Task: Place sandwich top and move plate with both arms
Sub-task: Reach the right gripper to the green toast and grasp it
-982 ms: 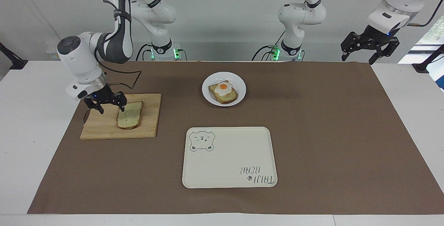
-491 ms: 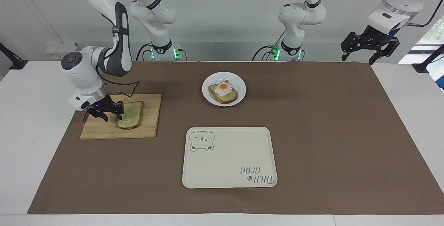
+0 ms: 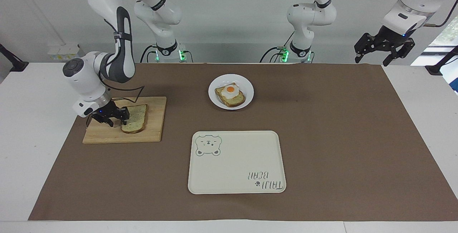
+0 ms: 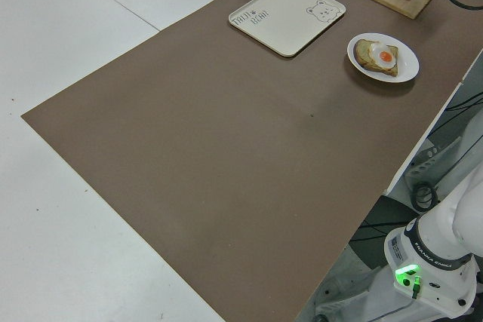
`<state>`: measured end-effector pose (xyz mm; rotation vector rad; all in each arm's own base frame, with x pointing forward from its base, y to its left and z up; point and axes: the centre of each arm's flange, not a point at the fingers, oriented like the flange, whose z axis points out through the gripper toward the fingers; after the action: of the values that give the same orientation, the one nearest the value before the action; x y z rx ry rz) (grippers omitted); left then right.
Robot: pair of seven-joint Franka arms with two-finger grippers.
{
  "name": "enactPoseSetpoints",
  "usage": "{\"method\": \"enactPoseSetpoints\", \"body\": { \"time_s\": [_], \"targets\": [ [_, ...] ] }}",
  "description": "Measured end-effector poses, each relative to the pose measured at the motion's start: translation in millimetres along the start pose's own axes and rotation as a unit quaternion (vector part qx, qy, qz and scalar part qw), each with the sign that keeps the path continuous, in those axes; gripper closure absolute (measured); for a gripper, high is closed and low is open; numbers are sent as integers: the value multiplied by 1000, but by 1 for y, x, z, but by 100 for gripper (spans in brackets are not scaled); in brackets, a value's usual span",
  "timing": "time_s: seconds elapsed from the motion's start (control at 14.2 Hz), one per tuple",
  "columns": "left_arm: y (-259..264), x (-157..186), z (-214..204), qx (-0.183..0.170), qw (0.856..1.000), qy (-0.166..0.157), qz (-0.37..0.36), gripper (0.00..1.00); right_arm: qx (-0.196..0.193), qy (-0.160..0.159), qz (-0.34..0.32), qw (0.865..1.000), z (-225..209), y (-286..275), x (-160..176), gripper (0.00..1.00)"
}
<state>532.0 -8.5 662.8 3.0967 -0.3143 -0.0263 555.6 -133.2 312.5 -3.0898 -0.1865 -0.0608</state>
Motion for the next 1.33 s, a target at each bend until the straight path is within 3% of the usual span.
{"method": "enactPoseSetpoints", "body": {
  "time_s": [0.28, 0.35, 0.56, 0.63, 1.05, 1.33],
  "targets": [
    [0, 0, 0, 0, 1000, 0, 0, 0, 18, 0, 15, 1000, 6, -3, -4, 42],
    [0, 0, 0, 0, 1000, 0, 0, 0, 22, -1, 17, 1000, 8, -5, -5, 49],
    [0, 0, 0, 0, 1000, 0, 0, 0, 24, 1, 17, 1000, 7, -7, -4, 82],
    [0, 0, 0, 0, 1000, 0, 0, 0, 24, 1, 18, 1000, 7, -6, -5, 88],
    [0, 0, 0, 0, 1000, 0, 0, 0, 36, -20, 14, 999, 0, -10, -2, 92],
    [0, 0, 0, 0, 1000, 0, 0, 0, 45, -28, 6, 999, -46, -14, 5, 92]
  ]
}}
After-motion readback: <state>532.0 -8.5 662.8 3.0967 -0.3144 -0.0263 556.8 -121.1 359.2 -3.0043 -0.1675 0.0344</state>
